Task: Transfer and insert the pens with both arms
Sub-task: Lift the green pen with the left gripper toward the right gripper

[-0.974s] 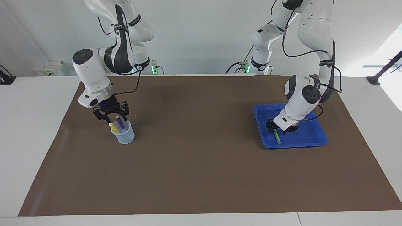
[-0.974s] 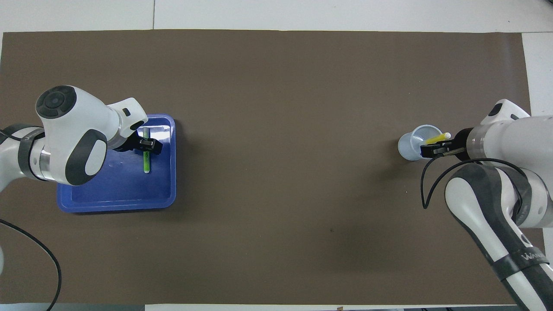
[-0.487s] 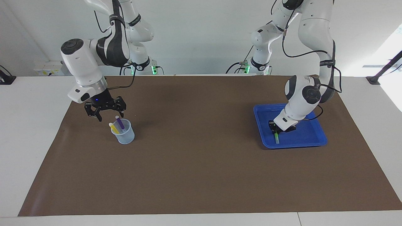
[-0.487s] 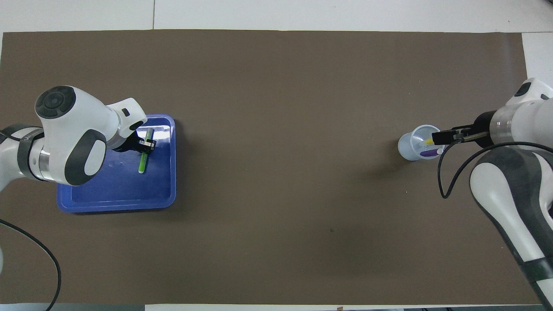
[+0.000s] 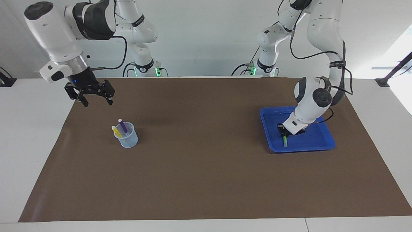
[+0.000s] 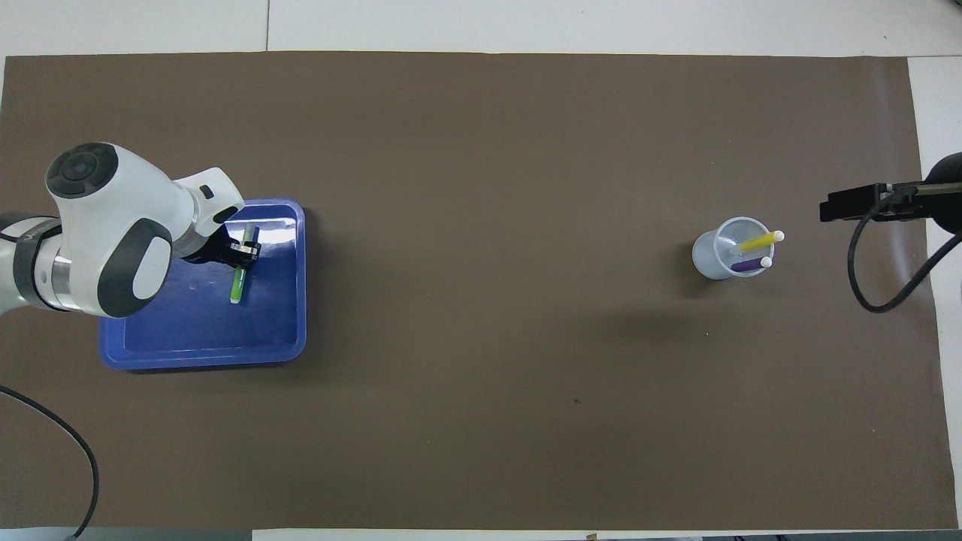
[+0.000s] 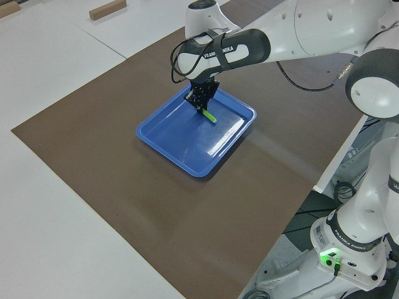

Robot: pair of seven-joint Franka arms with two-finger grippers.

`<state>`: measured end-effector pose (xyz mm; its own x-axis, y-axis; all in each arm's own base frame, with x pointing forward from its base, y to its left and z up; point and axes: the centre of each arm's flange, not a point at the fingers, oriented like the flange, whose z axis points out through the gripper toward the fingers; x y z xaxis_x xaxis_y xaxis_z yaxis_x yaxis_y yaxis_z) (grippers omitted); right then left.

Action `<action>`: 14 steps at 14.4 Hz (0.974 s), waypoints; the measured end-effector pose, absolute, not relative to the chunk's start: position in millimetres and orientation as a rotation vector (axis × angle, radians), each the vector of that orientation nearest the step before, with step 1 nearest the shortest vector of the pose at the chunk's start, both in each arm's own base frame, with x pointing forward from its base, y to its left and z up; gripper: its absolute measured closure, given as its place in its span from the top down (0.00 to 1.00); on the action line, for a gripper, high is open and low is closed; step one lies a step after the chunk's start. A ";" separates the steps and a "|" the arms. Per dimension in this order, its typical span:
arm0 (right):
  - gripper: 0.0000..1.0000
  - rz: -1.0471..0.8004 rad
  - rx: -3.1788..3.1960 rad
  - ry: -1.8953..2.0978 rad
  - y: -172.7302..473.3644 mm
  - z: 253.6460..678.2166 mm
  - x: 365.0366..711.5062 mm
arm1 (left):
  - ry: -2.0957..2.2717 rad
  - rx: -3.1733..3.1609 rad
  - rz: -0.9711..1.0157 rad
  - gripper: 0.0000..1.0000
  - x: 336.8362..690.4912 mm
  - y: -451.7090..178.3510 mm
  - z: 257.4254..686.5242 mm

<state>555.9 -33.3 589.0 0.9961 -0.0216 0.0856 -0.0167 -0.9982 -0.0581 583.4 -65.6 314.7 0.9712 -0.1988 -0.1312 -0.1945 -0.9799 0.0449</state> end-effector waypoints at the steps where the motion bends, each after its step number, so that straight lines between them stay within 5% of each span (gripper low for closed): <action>1: 1.00 -0.107 -3.081 0.049 -33.5 600.4 555.6 | -0.257 3.065 -0.244 0.17 588.2 -60.8 326.6; 14: 1.00 0.014 -3.123 0.174 -19.1 620.2 559.1 | 1.157 2.347 -0.673 0.17 606.8 -129.8 485.1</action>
<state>559.1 -19.1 620.2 0.9938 -0.1112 -0.0100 -0.1113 -0.9937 -0.0136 606.8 -129.8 485.1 0.5324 0.6027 -0.5944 0.8148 -0.5553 0.1667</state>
